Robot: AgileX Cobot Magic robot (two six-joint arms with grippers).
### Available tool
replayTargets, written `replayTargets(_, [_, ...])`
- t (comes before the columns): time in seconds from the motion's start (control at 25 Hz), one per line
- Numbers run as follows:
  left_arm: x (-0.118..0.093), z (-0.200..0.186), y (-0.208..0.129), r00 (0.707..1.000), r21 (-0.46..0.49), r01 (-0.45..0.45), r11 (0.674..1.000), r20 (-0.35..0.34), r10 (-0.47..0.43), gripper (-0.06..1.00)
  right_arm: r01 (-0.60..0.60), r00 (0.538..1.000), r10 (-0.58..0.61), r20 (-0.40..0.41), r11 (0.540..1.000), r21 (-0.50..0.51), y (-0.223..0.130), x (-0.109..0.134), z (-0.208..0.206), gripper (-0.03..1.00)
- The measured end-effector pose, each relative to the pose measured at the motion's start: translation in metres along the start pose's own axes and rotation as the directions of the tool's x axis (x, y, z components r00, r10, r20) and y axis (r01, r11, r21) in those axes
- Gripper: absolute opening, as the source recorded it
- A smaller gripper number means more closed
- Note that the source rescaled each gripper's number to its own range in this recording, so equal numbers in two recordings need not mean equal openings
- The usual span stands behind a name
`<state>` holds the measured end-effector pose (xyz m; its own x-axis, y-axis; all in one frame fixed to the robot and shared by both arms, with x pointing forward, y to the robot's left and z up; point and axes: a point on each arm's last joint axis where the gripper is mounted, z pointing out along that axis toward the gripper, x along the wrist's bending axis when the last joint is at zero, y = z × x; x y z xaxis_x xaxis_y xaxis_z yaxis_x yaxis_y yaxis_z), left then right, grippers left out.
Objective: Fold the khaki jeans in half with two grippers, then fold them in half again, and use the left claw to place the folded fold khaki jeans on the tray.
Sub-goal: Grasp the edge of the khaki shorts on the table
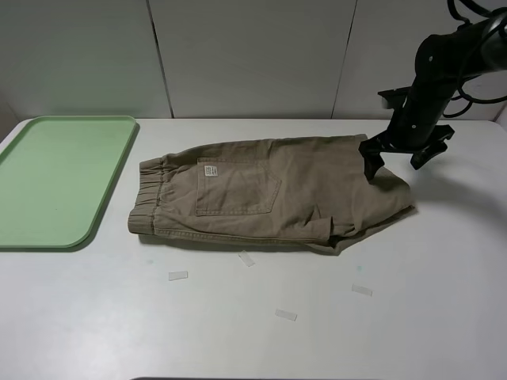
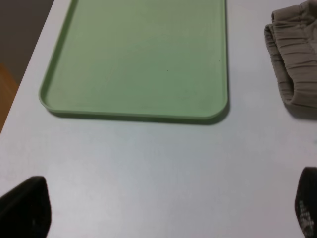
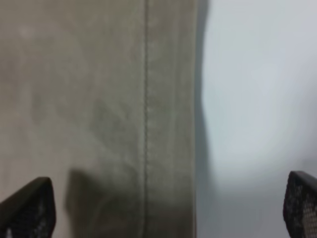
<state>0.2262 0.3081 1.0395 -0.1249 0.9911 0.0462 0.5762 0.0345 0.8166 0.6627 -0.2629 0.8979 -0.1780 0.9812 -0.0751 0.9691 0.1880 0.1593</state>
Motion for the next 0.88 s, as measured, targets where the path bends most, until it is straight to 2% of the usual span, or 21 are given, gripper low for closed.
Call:
replayTargets(0.28, [0.0,0.0,0.0,1.0,0.0,0.0,1.0,0.0,0.0,0.98,0.015,1.0,-0.014,-0.007,0.998,0.064,-0.005,0.002,0.023,1.0])
replayTargets(0.68, [0.0,0.0,0.0,1.0,0.0,0.0,1.0,0.0,0.0,0.98,0.032,0.999,-0.03,-0.018,0.995,0.097,-0.005,0.002,0.032,1.0])
replayTargets(0.72, [0.0,0.0,0.0,1.0,0.0,0.0,1.0,0.0,0.0,0.98,0.03,0.999,-0.028,-0.02,0.995,0.096,-0.004,0.002,0.032,0.98])
replayTargets(0.8, [0.0,0.0,0.0,1.0,0.0,0.0,1.0,0.0,0.0,0.98,0.013,0.999,-0.01,-0.037,0.995,0.1,-0.005,0.004,0.033,0.79])
replayTargets(0.88, [0.0,0.0,0.0,1.0,0.0,0.0,1.0,0.0,0.0,0.98,0.002,0.998,0.005,-0.06,0.994,0.108,-0.005,0.01,0.033,0.49])
